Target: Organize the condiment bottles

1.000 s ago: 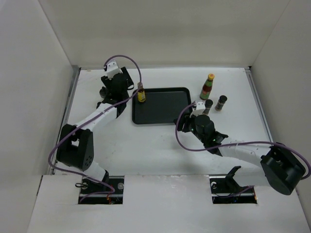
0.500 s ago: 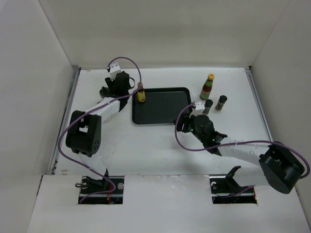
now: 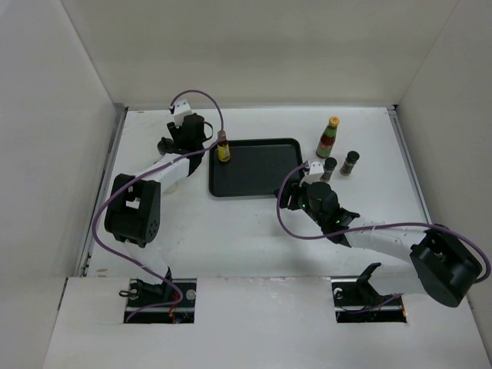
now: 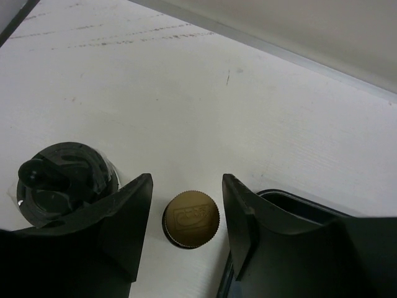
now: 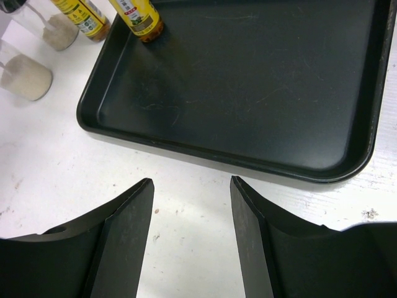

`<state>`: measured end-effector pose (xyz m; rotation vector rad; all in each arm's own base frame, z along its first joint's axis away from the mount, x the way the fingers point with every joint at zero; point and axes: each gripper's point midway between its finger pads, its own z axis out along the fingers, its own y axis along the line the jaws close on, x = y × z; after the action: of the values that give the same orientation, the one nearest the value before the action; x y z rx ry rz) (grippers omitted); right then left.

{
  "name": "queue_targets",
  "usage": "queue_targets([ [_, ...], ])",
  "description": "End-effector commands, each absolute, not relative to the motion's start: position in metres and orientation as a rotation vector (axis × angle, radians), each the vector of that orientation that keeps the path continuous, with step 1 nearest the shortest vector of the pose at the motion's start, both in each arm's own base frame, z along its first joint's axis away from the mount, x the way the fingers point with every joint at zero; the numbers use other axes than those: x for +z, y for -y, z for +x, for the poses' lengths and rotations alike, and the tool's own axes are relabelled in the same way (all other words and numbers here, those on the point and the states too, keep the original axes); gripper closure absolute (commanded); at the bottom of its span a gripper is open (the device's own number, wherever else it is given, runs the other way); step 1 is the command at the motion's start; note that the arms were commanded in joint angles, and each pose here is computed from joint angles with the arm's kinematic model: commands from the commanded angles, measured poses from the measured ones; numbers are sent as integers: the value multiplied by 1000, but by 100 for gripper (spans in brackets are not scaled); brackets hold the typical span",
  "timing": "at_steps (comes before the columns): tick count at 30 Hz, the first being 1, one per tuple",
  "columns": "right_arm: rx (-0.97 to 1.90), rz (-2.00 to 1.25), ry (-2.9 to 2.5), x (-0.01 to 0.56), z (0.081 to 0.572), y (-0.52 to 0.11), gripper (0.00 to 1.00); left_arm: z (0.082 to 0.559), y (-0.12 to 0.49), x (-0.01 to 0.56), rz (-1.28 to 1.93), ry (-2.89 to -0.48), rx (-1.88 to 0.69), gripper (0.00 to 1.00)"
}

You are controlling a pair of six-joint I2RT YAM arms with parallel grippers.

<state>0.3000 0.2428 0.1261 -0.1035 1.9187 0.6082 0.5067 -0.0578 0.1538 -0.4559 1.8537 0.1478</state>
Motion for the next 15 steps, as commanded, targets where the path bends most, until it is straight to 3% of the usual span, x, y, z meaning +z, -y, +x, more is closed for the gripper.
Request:
queue_targets([
  [1,665,-94,-1829,157,305,-252,41,507,56,175,-471,-1807,114,52],
  [2,664,-95,-1829,157,305,-252,41,507,57,174,-468,-1809,115,52],
  [8,667,-91,-1825,158,304,-251,41,502,59,187,-468,-1786,104,78],
  [15,666,-92,-1825,158,304,-251,41,445,78,244,-459,-1661,60,81],
])
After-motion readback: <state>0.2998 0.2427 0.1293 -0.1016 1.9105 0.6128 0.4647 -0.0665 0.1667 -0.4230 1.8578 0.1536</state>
